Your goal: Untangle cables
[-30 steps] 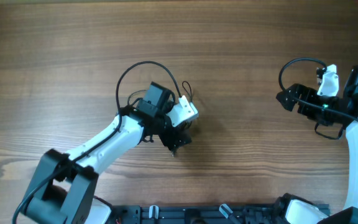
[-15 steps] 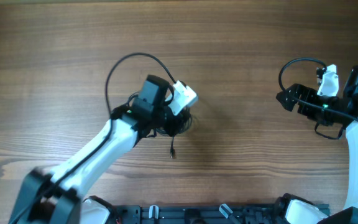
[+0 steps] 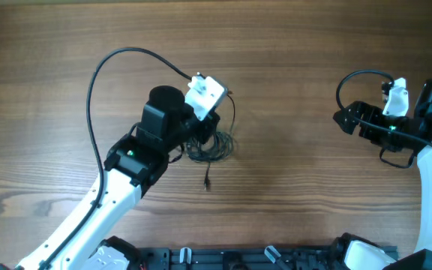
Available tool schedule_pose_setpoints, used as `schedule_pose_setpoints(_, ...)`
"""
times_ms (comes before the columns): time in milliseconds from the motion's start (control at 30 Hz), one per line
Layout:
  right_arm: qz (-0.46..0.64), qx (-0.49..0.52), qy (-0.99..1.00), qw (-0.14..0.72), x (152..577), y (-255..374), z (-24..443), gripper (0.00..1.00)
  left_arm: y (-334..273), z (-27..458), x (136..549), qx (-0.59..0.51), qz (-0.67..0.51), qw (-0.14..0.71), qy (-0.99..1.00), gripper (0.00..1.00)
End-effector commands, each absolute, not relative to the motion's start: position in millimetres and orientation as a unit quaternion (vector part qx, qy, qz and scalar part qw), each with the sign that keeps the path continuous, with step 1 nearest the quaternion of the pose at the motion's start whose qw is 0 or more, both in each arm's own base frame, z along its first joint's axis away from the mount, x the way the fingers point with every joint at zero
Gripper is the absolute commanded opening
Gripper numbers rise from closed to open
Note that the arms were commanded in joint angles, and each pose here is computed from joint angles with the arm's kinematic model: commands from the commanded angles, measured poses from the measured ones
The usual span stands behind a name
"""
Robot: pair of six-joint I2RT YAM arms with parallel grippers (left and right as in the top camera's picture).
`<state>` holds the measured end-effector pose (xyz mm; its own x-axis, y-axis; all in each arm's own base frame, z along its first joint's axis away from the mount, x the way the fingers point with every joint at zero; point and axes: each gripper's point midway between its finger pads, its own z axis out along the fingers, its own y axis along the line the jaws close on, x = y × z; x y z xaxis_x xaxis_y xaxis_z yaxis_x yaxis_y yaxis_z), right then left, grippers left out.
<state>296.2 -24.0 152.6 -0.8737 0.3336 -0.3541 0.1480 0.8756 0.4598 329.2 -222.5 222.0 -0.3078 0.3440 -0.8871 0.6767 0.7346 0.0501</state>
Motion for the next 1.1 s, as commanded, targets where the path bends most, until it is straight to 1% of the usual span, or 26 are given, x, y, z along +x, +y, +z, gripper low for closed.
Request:
schedule_pose_setpoints(0, 0.214, 0.122, 0.946, 0.211, 295, -24, 148, 1.00, -230, 224, 344, 0.313, -0.172, 0.506, 0.785, 0.04)
schedule_pose_setpoints(67, 0.214, 0.122, 0.946, 0.211, 295, -24, 148, 1.00, -242, 222, 343, 0.327, -0.198, 0.503, 0.775, 0.04)
schedule_pose_setpoints(200, 0.214, 0.122, 0.946, 0.211, 295, -24, 148, 1.00, -279, 212, 332, 0.354, -0.292, 0.475, 0.751, 0.04)
schedule_pose_setpoints(233, 0.214, 0.122, 0.946, 0.211, 296, -24, 148, 1.00, -299, 206, 320, 0.372, -0.332, 0.454, 0.739, 0.04)
schedule_pose_setpoints(333, 0.214, 0.122, 0.946, 0.211, 296, -24, 148, 1.00, -325, 192, 297, 0.405, -0.362, 0.421, 0.727, 0.05)
schedule_pose_setpoints(367, 0.214, 0.122, 0.946, 0.211, 296, -24, 148, 1.00, -336, 185, 287, 0.417, -0.367, 0.407, 0.725, 0.20)
schedule_pose_setpoints(400, 0.214, 0.122, 0.946, 0.211, 296, -24, 148, 1.00, -342, 179, 279, 0.425, -0.371, 0.397, 0.724, 0.28)
schedule_pose_setpoints(433, 0.214, 0.122, 0.946, 0.211, 296, -24, 148, 1.00, -349, 174, 271, 0.433, -0.375, 0.386, 0.723, 0.31)
schedule_pose_setpoints(467, 0.214, 0.122, 0.946, 0.211, 296, -24, 148, 1.00, -355, 169, 263, 0.441, -0.378, 0.376, 0.722, 0.43)
schedule_pose_setpoints(500, 0.214, 0.122, 0.946, 0.211, 296, -24, 148, 1.00, -360, 165, 256, 0.448, -0.380, 0.366, 0.722, 0.81)
schedule_pose_setpoints(533, 0.214, 0.122, 0.946, 0.211, 295, -24, 148, 1.00, -363, 160, 251, 0.452, -0.378, 0.359, 0.724, 1.00)
schedule_pose_setpoints(667, 0.215, 0.123, 0.946, 0.207, 294, -24, 145, 1.00, -358, 146, 253, 0.440, -0.344, 0.348, 0.753, 1.00)
schedule_pose_setpoints(767, 0.215, 0.122, 0.946, 0.209, 294, -24, 145, 1.00, -346, 138, 267, 0.380, -0.316, 0.344, 0.798, 1.00)
schedule_pose_setpoints(867, 0.215, 0.122, 0.946, 0.209, 294, -24, 145, 1.00, -336, 136, 276, 0.357, -0.286, 0.353, 0.816, 1.00)
schedule_pose_setpoints(1033, 0.214, 0.122, 0.946, 0.211, 295, -24, 145, 1.00, -305, 137, 304, 0.230, -0.221, 0.381, 0.868, 1.00)
schedule_pose_setpoints(1067, 0.214, 0.121, 0.946, 0.211, 295, -24, 145, 1.00, -299, 136, 308, 0.222, -0.205, 0.386, 0.872, 1.00)
